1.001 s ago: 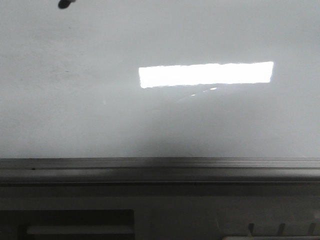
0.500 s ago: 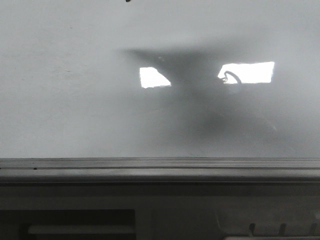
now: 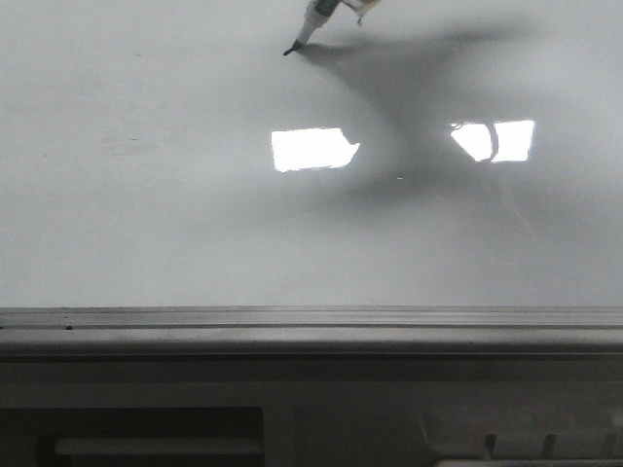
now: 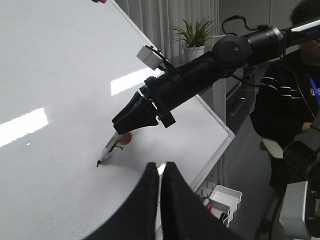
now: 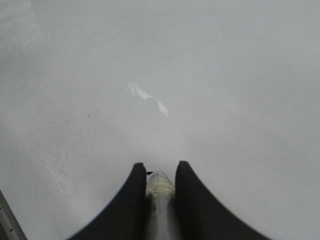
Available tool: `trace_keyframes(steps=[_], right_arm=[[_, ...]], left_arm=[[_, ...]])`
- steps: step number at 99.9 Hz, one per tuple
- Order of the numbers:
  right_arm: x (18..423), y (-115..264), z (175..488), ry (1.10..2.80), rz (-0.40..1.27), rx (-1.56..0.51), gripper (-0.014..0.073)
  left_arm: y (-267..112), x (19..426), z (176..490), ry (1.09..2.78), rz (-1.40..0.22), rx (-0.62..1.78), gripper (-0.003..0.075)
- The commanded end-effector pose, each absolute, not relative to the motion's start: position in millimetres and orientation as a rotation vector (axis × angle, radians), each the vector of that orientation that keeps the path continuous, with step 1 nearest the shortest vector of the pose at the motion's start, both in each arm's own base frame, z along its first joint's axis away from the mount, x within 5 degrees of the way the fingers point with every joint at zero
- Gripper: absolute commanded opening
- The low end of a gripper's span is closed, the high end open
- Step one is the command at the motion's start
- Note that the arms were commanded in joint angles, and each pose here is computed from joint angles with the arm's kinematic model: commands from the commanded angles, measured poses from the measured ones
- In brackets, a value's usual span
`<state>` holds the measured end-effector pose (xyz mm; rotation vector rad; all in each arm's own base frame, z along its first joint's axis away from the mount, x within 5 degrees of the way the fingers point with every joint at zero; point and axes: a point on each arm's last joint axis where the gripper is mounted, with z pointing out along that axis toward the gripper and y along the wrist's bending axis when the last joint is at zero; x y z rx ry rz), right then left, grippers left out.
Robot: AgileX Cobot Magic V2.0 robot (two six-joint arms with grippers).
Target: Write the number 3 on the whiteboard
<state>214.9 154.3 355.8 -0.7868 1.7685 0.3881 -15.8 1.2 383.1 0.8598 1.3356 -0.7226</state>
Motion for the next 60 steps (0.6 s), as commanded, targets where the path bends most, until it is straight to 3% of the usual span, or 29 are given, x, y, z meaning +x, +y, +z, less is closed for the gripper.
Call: trace_keyframes(steps=[1, 27, 60], right_arm=[[220, 140, 374, 1.707, 0.33, -0.721, -0.0059], [220, 132, 361, 1.832, 0.352, -0.761, -0.0059], [211, 174, 341, 1.808, 0.452, -0.846, -0.0059]], left_arm=[[1, -15, 395, 1.285, -0.769, 0.808, -0.0021], [1, -15, 395, 1.285, -0.769, 0.808, -0.0021], [1, -15, 395, 1.285, -0.765, 0.808, -0.0021]])
